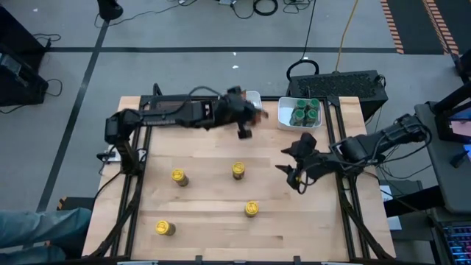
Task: Sort spices by type
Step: Put the orange seasoning bag into the left white bin
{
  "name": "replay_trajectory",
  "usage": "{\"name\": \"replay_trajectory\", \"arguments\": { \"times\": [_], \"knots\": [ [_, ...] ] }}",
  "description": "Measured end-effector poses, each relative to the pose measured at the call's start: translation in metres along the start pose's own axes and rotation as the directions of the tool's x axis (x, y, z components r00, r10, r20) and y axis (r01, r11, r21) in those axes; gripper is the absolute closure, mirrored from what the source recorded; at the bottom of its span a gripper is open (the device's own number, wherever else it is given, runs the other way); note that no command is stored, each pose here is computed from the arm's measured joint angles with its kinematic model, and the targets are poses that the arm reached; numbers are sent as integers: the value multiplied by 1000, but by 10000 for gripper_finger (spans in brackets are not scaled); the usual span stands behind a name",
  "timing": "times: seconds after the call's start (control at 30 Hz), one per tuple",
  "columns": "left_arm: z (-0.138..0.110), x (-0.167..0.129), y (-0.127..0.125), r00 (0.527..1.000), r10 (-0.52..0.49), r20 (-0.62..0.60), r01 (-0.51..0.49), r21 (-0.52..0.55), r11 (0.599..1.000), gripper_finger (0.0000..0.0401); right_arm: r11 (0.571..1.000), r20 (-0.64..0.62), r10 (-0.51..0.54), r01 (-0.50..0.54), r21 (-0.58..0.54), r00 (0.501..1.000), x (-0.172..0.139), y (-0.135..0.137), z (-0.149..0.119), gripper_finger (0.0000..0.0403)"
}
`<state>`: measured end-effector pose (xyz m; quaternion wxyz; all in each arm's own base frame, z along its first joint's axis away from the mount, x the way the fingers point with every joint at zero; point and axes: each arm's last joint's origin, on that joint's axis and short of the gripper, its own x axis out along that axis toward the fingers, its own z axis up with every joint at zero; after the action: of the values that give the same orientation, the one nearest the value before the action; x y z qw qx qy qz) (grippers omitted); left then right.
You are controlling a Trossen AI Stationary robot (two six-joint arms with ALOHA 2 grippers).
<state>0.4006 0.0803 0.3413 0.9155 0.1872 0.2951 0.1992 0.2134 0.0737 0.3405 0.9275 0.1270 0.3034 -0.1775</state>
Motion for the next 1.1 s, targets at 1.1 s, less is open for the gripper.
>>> {"name": "replay_trajectory", "arguments": {
  "times": [1.1],
  "knots": [
    [-91,103,73,982,-7,-191,-13,-107,994,398,980,80,-123,108,169,989,31,-62,46,140]
  ]
}}
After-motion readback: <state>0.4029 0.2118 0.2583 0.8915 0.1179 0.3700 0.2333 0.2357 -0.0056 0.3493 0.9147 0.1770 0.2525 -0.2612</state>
